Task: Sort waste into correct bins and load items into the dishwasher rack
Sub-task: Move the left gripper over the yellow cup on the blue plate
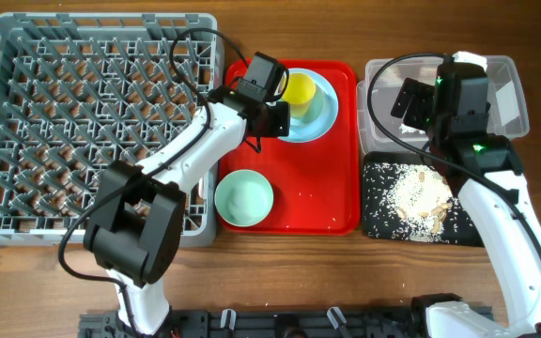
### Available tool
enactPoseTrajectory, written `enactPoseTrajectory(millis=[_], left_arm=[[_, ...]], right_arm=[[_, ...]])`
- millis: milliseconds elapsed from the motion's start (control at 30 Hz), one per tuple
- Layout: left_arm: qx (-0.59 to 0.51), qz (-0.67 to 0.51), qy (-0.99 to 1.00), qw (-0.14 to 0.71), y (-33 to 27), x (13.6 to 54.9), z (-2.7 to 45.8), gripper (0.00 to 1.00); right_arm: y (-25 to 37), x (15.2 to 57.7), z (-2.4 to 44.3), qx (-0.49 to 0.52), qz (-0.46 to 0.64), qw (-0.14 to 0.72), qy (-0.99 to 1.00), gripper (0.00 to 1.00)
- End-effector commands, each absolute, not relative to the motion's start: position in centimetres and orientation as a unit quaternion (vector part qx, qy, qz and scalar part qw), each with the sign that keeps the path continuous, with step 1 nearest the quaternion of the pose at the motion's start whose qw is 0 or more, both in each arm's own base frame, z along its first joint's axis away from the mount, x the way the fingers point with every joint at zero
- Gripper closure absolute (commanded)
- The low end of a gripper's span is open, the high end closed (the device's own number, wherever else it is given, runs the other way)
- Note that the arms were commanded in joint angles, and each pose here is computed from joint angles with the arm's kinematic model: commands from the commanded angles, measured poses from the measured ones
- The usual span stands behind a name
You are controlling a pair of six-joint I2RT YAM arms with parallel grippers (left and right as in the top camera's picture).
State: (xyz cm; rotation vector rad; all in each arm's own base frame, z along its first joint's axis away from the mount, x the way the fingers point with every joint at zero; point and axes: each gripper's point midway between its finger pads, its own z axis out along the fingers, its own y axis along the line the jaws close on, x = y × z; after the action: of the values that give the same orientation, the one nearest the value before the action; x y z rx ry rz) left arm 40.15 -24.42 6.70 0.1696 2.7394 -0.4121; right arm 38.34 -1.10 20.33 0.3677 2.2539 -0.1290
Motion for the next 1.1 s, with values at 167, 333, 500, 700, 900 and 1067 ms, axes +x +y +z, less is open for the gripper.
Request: enactPoseTrajectory(millis=[167,333,500,700,900,1067], left_arm=[[0.071,-0.134,0.969,0.195,-24.7,41.1,5.4,0.96],[0.071,-0.134,0.969,0.195,-24.8,41.2,5.2,0.96],[0.071,-0.132,0.970,0.190,-24.9,41.3,4.0,0.96],[0.068,-0.118,0.972,0.194,-24.5,41.7,3.4,0.96],[0.066,-0.110,0.973,0.192,-24.3,41.8,2.9,0.96],[0.066,-0.106,0.975,0.182,-24.3,41.9,0.9,0.96]], right_arm=[[-1.1,38.7,20.4,0.144,-0.049,0.414,0.898,0.00],[-1.1,38.7,20.4,0.144,-0.049,0.414,0.898,0.00],[-1.1,38.7,20.4,0.144,-0.049,0.414,0.898,0.00],[-1.1,38.7,20.4,0.143,-0.049,0.414,0.898,0.00],[-1.1,38.7,20.4,0.144,-0.049,0.414,0.897,0.00],[-1.1,38.7,20.4,0.144,-0.049,0.414,0.898,0.00]])
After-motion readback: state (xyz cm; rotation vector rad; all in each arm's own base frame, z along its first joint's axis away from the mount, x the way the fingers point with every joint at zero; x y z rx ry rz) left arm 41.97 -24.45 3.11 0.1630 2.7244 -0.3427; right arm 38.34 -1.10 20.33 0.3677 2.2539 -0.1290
